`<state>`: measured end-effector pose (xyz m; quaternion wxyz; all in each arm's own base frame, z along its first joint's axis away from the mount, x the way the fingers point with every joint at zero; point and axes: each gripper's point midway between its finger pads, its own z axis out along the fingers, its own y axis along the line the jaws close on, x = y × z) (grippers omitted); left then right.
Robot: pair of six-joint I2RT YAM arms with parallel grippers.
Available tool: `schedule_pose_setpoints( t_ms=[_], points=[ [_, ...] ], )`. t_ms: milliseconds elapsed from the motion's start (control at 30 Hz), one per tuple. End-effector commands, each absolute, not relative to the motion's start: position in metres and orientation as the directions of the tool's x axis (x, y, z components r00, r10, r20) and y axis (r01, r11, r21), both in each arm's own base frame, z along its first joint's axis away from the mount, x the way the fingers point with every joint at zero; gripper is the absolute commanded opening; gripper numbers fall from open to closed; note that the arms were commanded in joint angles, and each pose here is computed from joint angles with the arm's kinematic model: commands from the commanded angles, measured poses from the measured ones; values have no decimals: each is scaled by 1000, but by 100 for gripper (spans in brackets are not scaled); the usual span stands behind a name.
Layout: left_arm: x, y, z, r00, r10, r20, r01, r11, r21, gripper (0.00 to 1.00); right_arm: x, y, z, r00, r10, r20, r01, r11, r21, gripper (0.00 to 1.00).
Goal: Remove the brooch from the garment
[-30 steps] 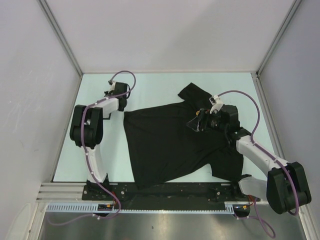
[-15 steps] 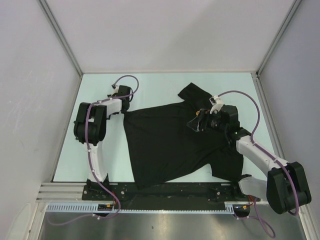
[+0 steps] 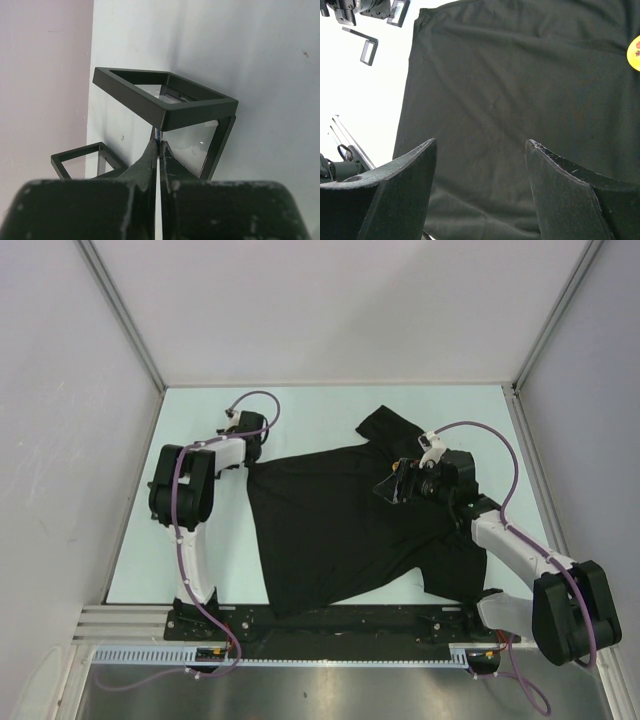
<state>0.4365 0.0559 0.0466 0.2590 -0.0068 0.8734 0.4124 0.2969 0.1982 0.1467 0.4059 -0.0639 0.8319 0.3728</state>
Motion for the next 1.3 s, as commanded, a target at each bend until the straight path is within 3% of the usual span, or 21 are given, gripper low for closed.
schedule_pose_setpoints(
  t_ms=[0, 67, 367, 533, 633, 700, 800, 933, 1033, 1067, 1133, 1267],
  points=[
    [446, 49, 59, -847, 210, -489, -248, 658, 711, 1, 303, 201, 155, -623, 197, -757, -443, 708, 550, 75],
    [445, 47, 58, -847, 212, -487, -244, 660, 711, 1, 303, 201, 154, -625, 195, -756, -444, 708, 550, 75],
    [445, 47, 59, -849, 217, -481, -238, 656, 716, 27, 303, 201, 152, -629, 192, -753, -442, 708, 551, 75],
    [444, 42, 74, -833, 208, -513, -263, 666, 697, 32, 304, 201, 150, -632, 188, -752, -439, 713, 546, 75],
    [441, 31, 89, -818, 211, -535, -256, 699, 668, 40, 306, 198, 145, -632, 185, -753, -423, 731, 535, 75],
    [437, 21, 95, -802, 191, -566, -261, 740, 619, 54, 309, 195, 141, -630, 185, -755, -407, 748, 523, 75],
    [431, 4, 101, -793, 180, -582, -216, 810, 545, 66, 311, 195, 134, -644, 188, -742, -390, 754, 529, 75],
    [431, -37, 124, -755, 165, -634, -142, 903, 405, 72, 309, 183, 132, -660, 171, -732, -338, 802, 492, 75],
    [431, -80, 148, -715, 107, -691, -48, 978, 201, 73, 304, 169, 127, -683, 173, -710, -266, 846, 462, 76],
    [428, -105, 163, -697, 67, -714, 19, 997, 75, 81, 305, 159, 129, -669, 187, -719, -225, 871, 436, 76],
    [425, -128, 183, -666, 27, -745, 90, 995, -44, 92, 297, 149, 123, -692, 212, -690, -148, 894, 423, 76],
    [407, -174, 218, -633, -39, -773, 258, 931, -258, 91, 288, 132, 126, -677, 305, -670, 1, 911, 413, 76]
  ],
)
